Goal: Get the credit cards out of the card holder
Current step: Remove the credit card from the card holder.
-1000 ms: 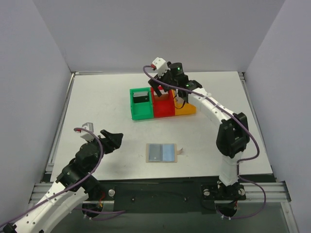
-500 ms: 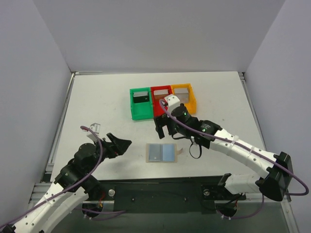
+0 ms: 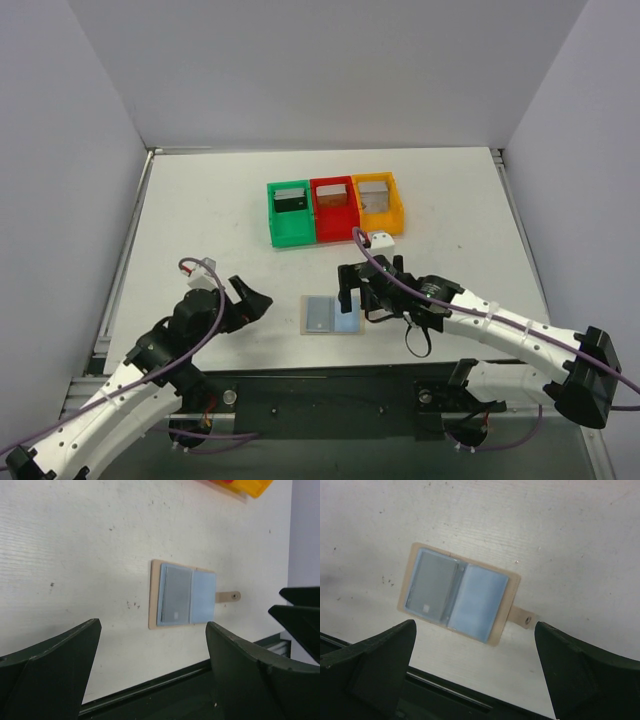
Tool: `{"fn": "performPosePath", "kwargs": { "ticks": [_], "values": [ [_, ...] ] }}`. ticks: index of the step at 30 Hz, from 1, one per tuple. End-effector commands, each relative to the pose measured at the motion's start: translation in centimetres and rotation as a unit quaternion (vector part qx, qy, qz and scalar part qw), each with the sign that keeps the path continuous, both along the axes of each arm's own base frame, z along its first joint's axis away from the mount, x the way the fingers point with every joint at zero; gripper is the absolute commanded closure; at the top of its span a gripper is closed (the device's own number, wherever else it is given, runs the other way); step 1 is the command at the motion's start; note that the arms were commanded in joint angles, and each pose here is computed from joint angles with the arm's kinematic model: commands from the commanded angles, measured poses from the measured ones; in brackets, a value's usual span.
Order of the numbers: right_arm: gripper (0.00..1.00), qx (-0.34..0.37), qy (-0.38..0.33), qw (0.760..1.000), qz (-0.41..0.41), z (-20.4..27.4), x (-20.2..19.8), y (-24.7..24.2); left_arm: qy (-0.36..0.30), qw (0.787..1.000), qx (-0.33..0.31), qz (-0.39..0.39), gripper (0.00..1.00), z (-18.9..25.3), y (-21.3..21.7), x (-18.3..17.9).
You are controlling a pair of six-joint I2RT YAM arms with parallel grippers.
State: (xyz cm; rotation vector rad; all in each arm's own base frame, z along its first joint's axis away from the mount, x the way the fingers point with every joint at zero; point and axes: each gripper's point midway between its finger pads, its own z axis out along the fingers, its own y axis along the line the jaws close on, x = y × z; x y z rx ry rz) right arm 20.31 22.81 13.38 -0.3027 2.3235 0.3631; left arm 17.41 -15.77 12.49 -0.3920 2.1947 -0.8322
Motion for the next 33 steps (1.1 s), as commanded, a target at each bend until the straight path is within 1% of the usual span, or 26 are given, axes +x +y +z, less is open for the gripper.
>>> {"fn": "performPosePath", "kwargs": {
  "ticks": [1, 3, 4, 5, 6, 7, 8, 9, 10, 11, 13, 16, 18, 19, 20, 21, 22, 23, 24, 26, 27, 30, 33],
  "values": [
    [0.00, 0.012, 0.012, 0.997, -0.070, -0.2, -0.2, -1.9, -0.026, 0.995, -0.022, 0.094, 0.03, 1.7, 2.5, 1.3],
    [0.00, 0.025, 0.012, 0.994, -0.104, -0.5, -0.2, -2.9, -0.040, 0.993, -0.041, 0.101, 0.03, 2.1, 2.7, 1.2],
    [0.00, 0.030, 0.015, 0.993, -0.116, -0.8, -0.2, -3.2, -0.052, 0.993, -0.061, 0.091, 0.03, 2.7, 2.3, 1.0],
    [0.00, 0.038, 0.011, 0.993, -0.109, -0.8, -0.3, -3.1, -0.061, 0.992, -0.069, 0.081, 0.03, 2.9, 2.0, 1.0],
    [0.00, 0.032, 0.005, 0.995, -0.091, -0.7, -0.3, -3.0, -0.068, 0.993, -0.080, 0.059, 0.03, 3.1, 1.3, 0.7],
    [0.02, 0.031, 0.004, 0.997, -0.077, -0.4, -0.5, -2.6, -0.070, 0.994, -0.074, 0.047, 0.03, 3.0, 1.1, 0.6],
    [0.04, 0.014, -0.001, 0.998, -0.053, -0.4, -0.8, -2.4, -0.064, 0.995, -0.071, 0.025, 0.04, 2.8, 0.4, 0.2],
    [0.07, 0.001, -0.013, 0.999, -0.051, 0.1, -0.6, -2.2, -0.063, 0.996, -0.064, 0.015, 0.05, 2.6, 0.3, 0.2],
    [0.08, -0.019, -0.020, 0.999, -0.026, 0.1, -1.3, -1.7, -0.050, 0.997, -0.057, 0.001, 0.05, 2.1, -0.1, -0.1],
    [0.11, -0.043, -0.032, 0.998, -0.024, 0.3, -0.8, -1.4, -0.049, 0.997, -0.053, -0.011, 0.07, 2.1, -0.4, -0.2],
    [0.14, -0.084, -0.041, 0.996, 0.002, -0.1, -1.2, 0.1, -0.036, 0.998, -0.046, -0.033, 0.08, 1.8, -1.1, -0.5],
    [0.19, -0.134, -0.028, 0.990, 0.034, -2.1, -1.8, 2.9, -0.020, 0.998, -0.043, -0.049, 0.10, 1.2, -1.7, -0.8],
    [0.21, -0.148, -0.024, 0.988, 0.044, -3.2, -1.7, 4.4, -0.021, 0.997, -0.045, -0.052, 0.12, 1.0, -1.9, -0.8],
    [0.22, -0.150, -0.018, 0.987, 0.052, -3.7, -1.8, 5.0, -0.016, 0.996, -0.052, -0.066, 0.14, 0.8, -2.2, -1.2],
    [0.27, -0.152, -0.012, 0.987, 0.056, -4.5, -1.7, 5.9, -0.021, 0.996, -0.059, -0.068, 0.15, 0.9, -2.4, -1.1],
    [0.29, -0.152, -0.010, 0.987, 0.057, -4.8, -1.7, 6.3, -0.025, 0.995, -0.067, -0.072, 0.17, 0.9, -2.6, -1.2],
    [0.35, -0.159, -0.005, 0.986, 0.058, -5.6, -1.5, 6.8, -0.026, 0.994, -0.070, -0.074, 0.19, 0.8, -2.6, -1.3],
    [0.38, -0.160, -0.001, 0.985, 0.058, -5.9, -1.5, 7.1, -0.026, 0.994, -0.071, -0.077, 0.20, 0.5, -2.7, -1.4],
    [0.45, -0.164, 0.006, 0.985, 0.060, -6.6, -1.4, 7.6, -0.026, 0.994, -0.071, -0.076, 0.23, 0.3, -2.6, -1.4],
    [0.54, -0.164, 0.013, 0.985, 0.059, -7.3, -1.4, 8.3, -0.023, 0.994, -0.069, -0.077, 0.25, 0.0, -2.6, -1.6],
    [0.55, -0.159, 0.014, 0.986, 0.056, -7.6, -1.4, 8.6, -0.023, 0.994, -0.069, -0.076, 0.26, -0.1, -2.5, -1.6],
    [0.56, -0.141, 0.022, 0.988, 0.054, -8.3, -1.6, 9.3, -0.015, 0.995, -0.067, -0.072, 0.27, -0.7, -2.4, -1.6],
    [0.54, -0.130, 0.029, 0.990, 0.054, -9.1, -1.7, 9.8, -0.012, 0.995, -0.071, -0.069, 0.28, -0.9, -2.5, -1.6]
  ]
}}
